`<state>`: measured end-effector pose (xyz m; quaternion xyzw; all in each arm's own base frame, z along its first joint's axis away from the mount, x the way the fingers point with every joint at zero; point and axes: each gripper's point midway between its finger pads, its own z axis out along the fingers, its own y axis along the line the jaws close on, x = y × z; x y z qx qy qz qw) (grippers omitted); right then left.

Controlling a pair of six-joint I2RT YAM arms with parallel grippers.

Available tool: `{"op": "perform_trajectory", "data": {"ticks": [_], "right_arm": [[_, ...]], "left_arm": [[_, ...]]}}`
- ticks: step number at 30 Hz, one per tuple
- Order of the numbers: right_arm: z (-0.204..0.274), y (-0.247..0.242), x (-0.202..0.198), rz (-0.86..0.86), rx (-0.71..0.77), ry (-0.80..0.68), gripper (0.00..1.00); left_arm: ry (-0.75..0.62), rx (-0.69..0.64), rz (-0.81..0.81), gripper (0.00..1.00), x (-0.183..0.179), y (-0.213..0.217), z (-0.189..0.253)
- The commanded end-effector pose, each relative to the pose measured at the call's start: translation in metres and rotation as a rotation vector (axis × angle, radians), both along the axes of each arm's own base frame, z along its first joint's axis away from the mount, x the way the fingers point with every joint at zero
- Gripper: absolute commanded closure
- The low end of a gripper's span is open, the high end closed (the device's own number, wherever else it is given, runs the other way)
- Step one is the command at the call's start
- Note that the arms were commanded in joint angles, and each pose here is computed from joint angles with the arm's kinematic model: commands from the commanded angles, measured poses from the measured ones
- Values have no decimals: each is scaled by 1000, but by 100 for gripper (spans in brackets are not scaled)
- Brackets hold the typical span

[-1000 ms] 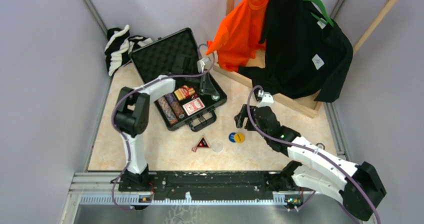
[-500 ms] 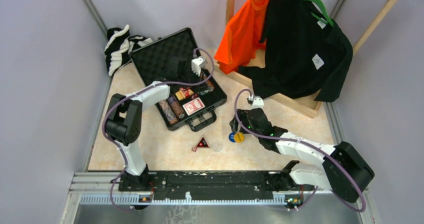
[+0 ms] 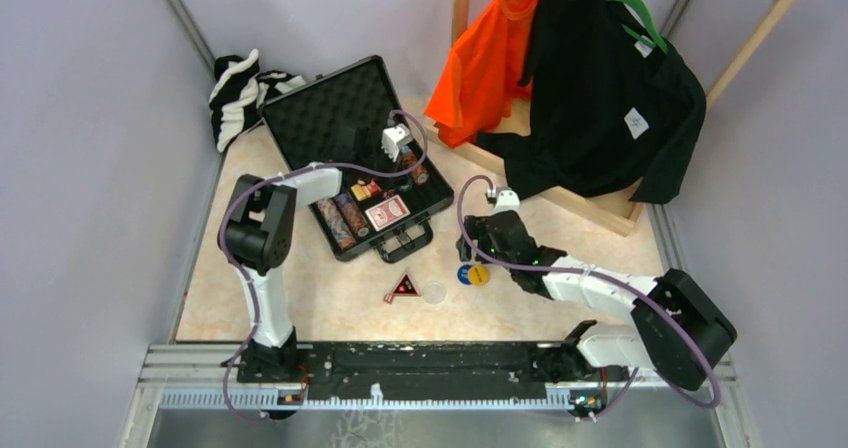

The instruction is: Pack up texas hold em set

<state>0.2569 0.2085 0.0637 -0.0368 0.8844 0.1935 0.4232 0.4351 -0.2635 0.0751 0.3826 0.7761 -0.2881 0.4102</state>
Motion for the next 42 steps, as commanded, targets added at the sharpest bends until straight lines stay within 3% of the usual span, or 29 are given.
{"op": "perform_trajectory", "data": {"ticks": [1,37,42], "right_arm": [[22,16,16,17,40,-58,25],[8,13,20,7,28,-17,25],[6,12,20,0,30,-16,25]], "left_arm": [[-17,-17,-60,100,3,-2,-1],[113,-33,-118,89,-2,-5,-18],[123,-26,-98,82,3,-4,-20]]}}
